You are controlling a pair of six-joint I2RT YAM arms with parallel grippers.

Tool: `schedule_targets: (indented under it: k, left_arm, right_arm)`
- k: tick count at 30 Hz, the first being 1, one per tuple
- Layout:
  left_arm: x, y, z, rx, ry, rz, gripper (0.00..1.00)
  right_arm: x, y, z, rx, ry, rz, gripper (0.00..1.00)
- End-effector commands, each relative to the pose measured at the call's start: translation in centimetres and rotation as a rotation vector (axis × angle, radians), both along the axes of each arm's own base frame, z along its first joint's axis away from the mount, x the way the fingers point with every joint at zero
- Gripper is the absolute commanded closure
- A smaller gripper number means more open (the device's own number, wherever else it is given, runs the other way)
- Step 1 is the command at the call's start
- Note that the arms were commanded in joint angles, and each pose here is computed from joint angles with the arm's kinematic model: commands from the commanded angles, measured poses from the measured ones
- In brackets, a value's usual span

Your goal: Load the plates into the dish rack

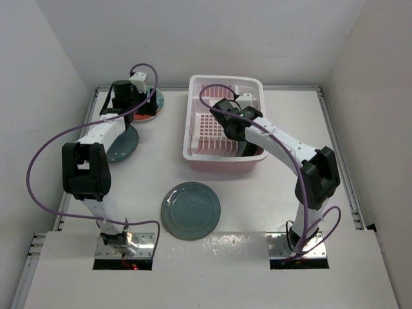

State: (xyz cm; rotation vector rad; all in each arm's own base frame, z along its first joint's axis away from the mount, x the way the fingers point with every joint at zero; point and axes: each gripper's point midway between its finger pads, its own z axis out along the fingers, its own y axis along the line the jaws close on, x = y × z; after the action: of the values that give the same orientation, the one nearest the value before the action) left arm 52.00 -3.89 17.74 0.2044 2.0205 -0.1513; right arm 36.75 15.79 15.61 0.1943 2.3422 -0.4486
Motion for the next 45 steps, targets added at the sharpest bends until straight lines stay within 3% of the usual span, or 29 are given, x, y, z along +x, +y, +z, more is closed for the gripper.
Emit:
schedule_targets:
  k: [1, 6, 17, 22, 26, 39, 43, 45]
  left_arm:
    - [-0.2, -0.6, 2.8, -0.008, -0.071, -0.025, 0.18]
    - [-0.6, -0.8, 2.4, -0.011, -0.062, -0.033, 0.18]
    - [-0.9, -1.4, 2.5, -0.015, -0.061, -0.051, 0.18]
    - [-0.9, -1.4, 2.5, -0.016, -0.061, -0.051, 0.18]
    - [-1.0, -2.0, 2.5, -0.012, -0.063, -0.072, 0.18]
    - [-1.2, -2.5, 2.7, -0.012, -0.073, -0.081, 0.18]
    - [-1.2, -2.4, 3.1, 0.004, -0.086, -0.089, 0.18]
    - [-1.4, -3.0, 3.6, 0.007, -0.098, -0.111, 0.18]
  right_arm:
    - [-1.2, -0.6, -1.1, -0.020, 0.043, -0.006, 0.96]
    - [-0.5, -0.2, -1.7, -0.005, 0.055, 0.033, 0.92]
    - [-1.8, -1.4, -1.6, -0.015, 0.060, -0.006, 0.65]
    - [-1.3, -0.9, -0.4, 0.001, 0.027, 0.003, 0.61]
    - [-0.2, 0.2, 2.0, 0.002, -0.021, 0.045, 0.49]
    - [0.3, 0.2, 6.5, -0.013, -0.094, 0.081, 0.22]
    - [0.4, 0.2, 9.8, -0.029, -0.150, 0.162, 0.14]
    - [0.0, 1.1, 12.4, 0.054, -0.215, 0.248, 0.12]
